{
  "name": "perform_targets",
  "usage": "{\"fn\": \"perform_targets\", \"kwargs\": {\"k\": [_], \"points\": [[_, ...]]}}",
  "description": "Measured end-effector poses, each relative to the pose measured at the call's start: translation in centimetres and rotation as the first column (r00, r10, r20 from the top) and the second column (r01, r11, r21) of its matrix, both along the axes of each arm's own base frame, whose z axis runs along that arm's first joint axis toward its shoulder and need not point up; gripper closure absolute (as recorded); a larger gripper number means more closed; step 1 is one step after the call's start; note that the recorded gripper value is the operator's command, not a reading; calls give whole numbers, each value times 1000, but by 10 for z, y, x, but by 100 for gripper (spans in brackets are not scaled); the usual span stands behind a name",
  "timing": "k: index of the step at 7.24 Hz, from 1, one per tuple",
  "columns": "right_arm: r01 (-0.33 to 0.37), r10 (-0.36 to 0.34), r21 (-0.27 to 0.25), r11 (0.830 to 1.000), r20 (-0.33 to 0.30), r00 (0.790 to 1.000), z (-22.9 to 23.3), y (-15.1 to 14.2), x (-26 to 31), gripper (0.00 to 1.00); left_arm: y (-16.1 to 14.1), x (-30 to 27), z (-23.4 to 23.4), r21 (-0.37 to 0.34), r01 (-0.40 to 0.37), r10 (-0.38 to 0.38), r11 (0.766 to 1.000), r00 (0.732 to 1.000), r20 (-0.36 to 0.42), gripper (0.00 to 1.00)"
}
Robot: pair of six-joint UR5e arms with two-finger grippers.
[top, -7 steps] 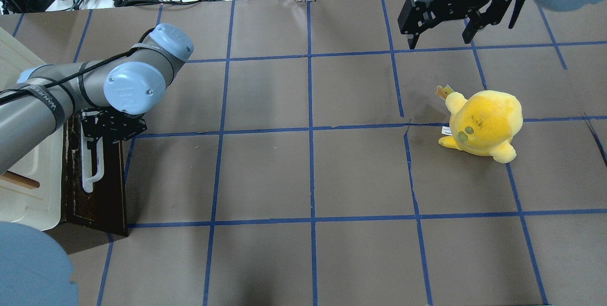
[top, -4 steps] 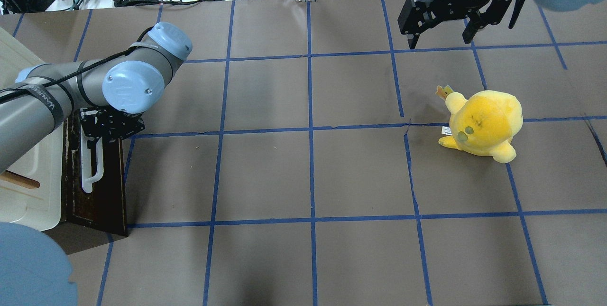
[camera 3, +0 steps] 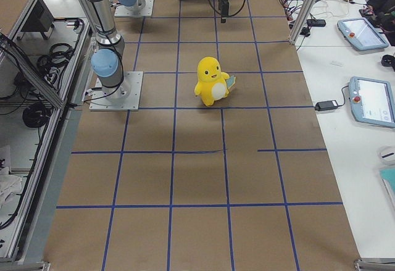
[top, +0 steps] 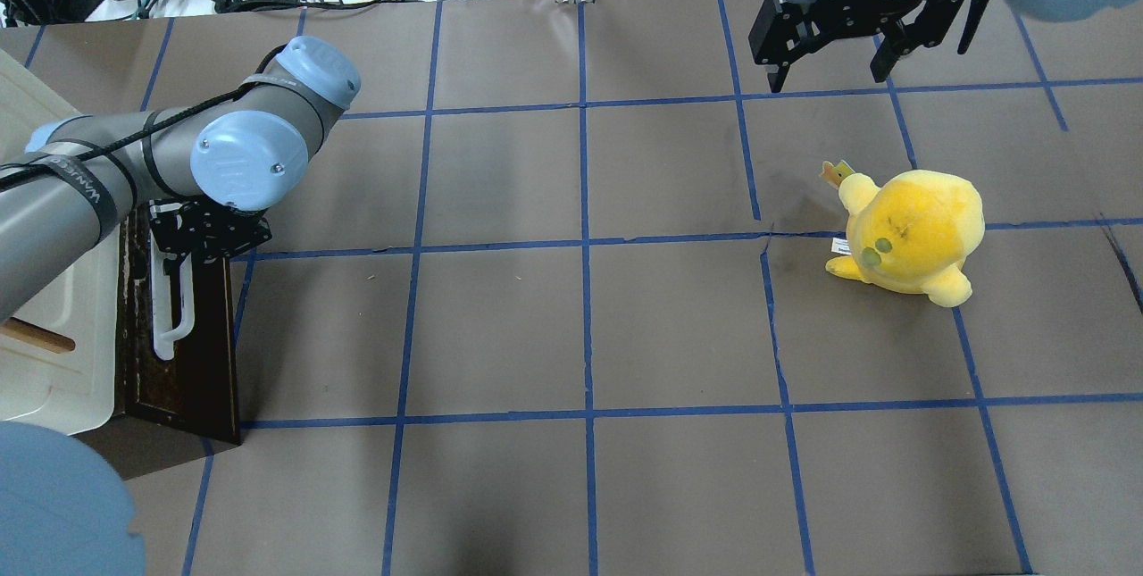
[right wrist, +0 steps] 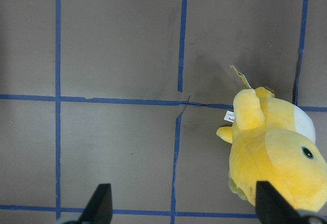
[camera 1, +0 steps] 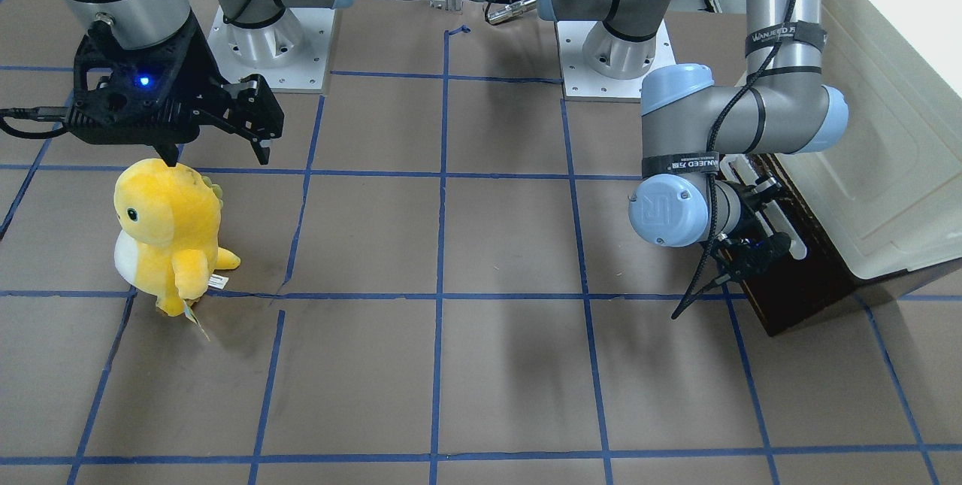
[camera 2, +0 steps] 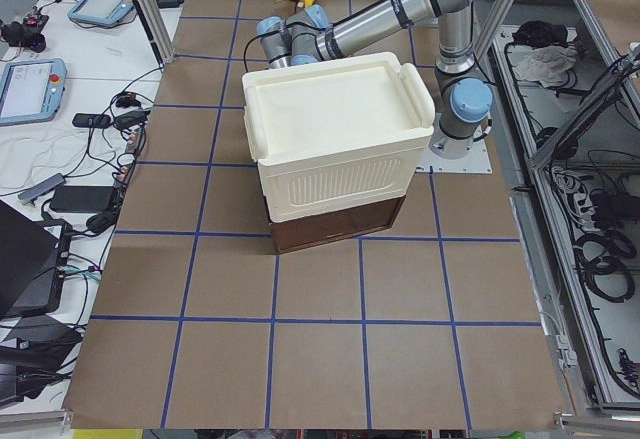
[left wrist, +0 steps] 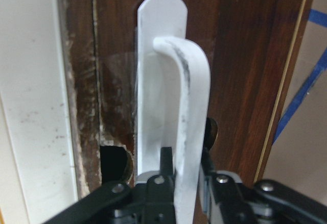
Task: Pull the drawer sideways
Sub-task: 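Hold the handle with the left gripper and begin pulling outward, then pull the drawer out away from the cabinet with the left gripper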
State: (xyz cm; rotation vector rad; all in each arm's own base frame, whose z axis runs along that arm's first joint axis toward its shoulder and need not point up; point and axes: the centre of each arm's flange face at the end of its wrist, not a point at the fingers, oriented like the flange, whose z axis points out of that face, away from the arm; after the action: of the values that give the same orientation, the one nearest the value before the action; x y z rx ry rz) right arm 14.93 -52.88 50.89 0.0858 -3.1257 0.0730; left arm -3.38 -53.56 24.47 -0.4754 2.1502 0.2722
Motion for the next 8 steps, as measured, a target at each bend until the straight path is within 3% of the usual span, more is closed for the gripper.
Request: {"fn": "perform_targets", "kwargs": {"k": [8], "points": [[-1,1,0,1000,0,1000,0,0,0,0,-3,-15,-2,2,24,-24,1000,1000,5,77]]}}
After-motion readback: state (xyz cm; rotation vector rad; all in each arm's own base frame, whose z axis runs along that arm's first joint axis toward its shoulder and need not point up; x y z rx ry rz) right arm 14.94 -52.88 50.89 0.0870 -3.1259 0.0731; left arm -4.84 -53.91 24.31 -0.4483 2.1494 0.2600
